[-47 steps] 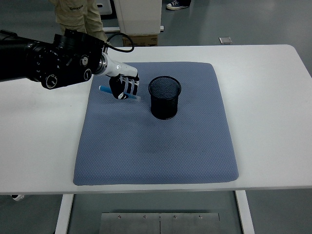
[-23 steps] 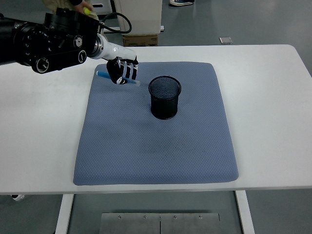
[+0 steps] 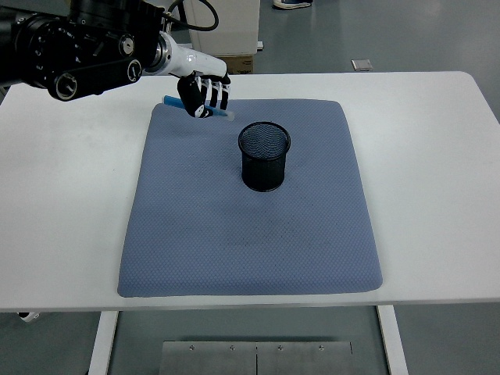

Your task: Left hand places marker in pen holder

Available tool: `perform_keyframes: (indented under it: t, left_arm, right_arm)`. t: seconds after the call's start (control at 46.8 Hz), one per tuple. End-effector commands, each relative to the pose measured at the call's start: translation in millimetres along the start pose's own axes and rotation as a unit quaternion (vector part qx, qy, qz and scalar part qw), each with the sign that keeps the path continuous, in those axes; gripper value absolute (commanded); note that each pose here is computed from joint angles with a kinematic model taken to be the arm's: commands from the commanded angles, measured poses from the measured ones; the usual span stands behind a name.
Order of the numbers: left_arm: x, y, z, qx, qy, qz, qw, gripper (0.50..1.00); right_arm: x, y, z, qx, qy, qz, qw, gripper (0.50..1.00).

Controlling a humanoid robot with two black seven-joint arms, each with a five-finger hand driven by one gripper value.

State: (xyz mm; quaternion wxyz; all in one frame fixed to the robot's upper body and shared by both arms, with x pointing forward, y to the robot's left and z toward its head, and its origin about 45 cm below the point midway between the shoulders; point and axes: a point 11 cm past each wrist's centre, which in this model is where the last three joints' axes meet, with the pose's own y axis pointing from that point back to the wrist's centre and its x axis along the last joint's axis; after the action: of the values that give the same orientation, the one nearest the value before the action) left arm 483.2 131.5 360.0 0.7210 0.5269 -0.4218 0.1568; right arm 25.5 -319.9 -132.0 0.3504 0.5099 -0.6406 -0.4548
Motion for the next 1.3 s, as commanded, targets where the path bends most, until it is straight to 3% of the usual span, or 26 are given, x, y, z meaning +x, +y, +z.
perform_keyframes:
  t: [0.0, 1.282]
  left_arm:
    - [2.1, 0.0, 4.5, -0.006, 0.002, 0.001, 1.0, 0.5]
    - [12.9, -10.7, 86.0, -0.108, 0.062, 0.009, 0.992, 0.5]
  right_arm:
    - [-0.3, 0.0, 0.0, 0.0, -0.001, 0.0, 1.0, 1.0]
    - [-0.3, 0.0, 0.0, 0.0, 0.0, 0.0, 1.0, 1.0]
